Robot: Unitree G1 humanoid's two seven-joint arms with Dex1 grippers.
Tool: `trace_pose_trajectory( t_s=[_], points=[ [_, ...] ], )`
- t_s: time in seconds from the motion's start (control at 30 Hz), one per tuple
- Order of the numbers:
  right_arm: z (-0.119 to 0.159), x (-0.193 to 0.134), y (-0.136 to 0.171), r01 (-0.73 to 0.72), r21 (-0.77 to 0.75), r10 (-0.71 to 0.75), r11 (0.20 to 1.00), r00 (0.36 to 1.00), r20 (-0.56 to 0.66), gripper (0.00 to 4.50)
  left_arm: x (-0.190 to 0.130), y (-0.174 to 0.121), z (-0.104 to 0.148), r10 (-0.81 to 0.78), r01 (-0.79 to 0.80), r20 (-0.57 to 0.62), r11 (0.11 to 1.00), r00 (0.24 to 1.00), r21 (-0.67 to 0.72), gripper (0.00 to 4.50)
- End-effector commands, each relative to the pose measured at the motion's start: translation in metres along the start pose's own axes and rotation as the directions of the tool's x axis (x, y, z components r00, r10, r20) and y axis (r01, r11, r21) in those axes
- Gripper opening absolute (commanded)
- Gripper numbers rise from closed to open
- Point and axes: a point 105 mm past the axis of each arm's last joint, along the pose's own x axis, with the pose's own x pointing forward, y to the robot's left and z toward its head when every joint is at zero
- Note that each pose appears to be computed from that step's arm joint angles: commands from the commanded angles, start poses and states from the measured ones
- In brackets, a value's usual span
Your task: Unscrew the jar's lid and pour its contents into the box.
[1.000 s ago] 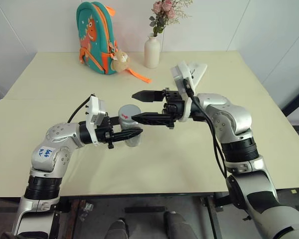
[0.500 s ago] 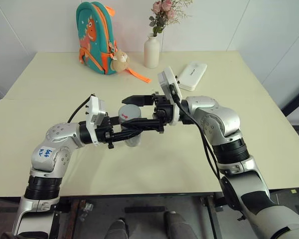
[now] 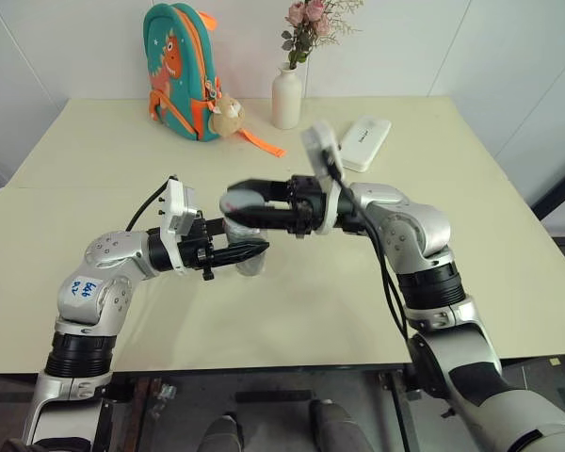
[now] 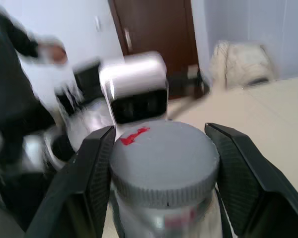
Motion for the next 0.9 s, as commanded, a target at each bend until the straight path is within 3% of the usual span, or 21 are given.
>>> trace_pose_trajectory(
  t_s=[0.03, 0.1, 0.2, 0.3, 0.37, 0.43, 0.63, 0.73, 0.8, 0.83, 0.9],
  points=[
    [0.038, -0.003, 0.013, -0.045, 0.09, 0.029, 0.995, 0.985, 0.172, 2.56, -0.002, -0.003, 0.008, -0.003, 0.002, 0.018, 0.999, 1.0, 0.034, 1.95],
    [0.04, -0.018, 0.009, 0.036, 0.046, -0.043, 0.998, 0.986, 0.161, 2.56, -0.006, -0.002, 0.009, 0.015, -0.015, 0.017, 0.999, 1.0, 0.037, 1.95],
    [0.03, -0.051, -0.01, 0.273, -0.098, -0.265, 0.957, 0.96, 0.092, 2.56, -0.014, 0.0, 0.011, 0.044, -0.045, 0.013, 0.998, 0.999, 0.044, 1.95],
    [0.001, -0.097, -0.033, 0.474, -0.302, -0.505, 0.827, 0.863, -0.027, 2.56, -0.023, 0.001, 0.013, 0.075, -0.075, 0.013, 0.996, 0.997, 0.053, 1.95],
    [-0.02, -0.131, -0.042, 0.524, -0.448, -0.615, 0.724, 0.784, -0.078, 2.56, -0.03, 0.004, 0.017, 0.107, -0.108, 0.018, 0.992, 0.994, 0.06, 1.95],
    [-0.028, -0.158, -0.053, 0.63, -0.453, -0.713, 0.631, 0.701, -0.019, 2.56, -0.038, 0.007, 0.019, 0.139, -0.14, 0.025, 0.989, 0.99, 0.056, 1.95],
    [-0.065, -0.187, -0.067, 0.672, -0.459, -0.761, 0.582, 0.648, -0.016, 2.56, -0.043, 0.016, 0.019, 0.171, -0.172, 0.039, 0.984, 0.985, 0.034, 1.95],
    [-0.094, -0.2, -0.071, 0.666, -0.455, -0.772, 0.591, 0.63, -0.08, 2.56, -0.038, 0.02, 0.026, 0.171, -0.174, 0.073, 0.984, 0.983, 0.032, 1.95],
    [-0.101, -0.2, -0.07, 0.663, -0.413, -0.753, 0.625, 0.651, -0.094, 2.56, -0.035, 0.021, 0.028, 0.169, -0.173, 0.085, 0.984, 0.982, 0.033, 1.95],
    [-0.101, -0.2, -0.071, 0.67, -0.4, -0.754, 0.625, 0.65, -0.089, 3.09, -0.034, 0.022, 0.029, 0.171, -0.175, 0.088, 0.984, 0.981, 0.031, 1.95],
    [-0.098, -0.199, -0.071, 0.659, -0.401, -0.742, 0.637, 0.665, -0.087, 3.55, -0.035, 0.023, 0.03, 0.179, -0.182, 0.091, 0.983, 0.98, 0.027, 1.95]
  ],
)
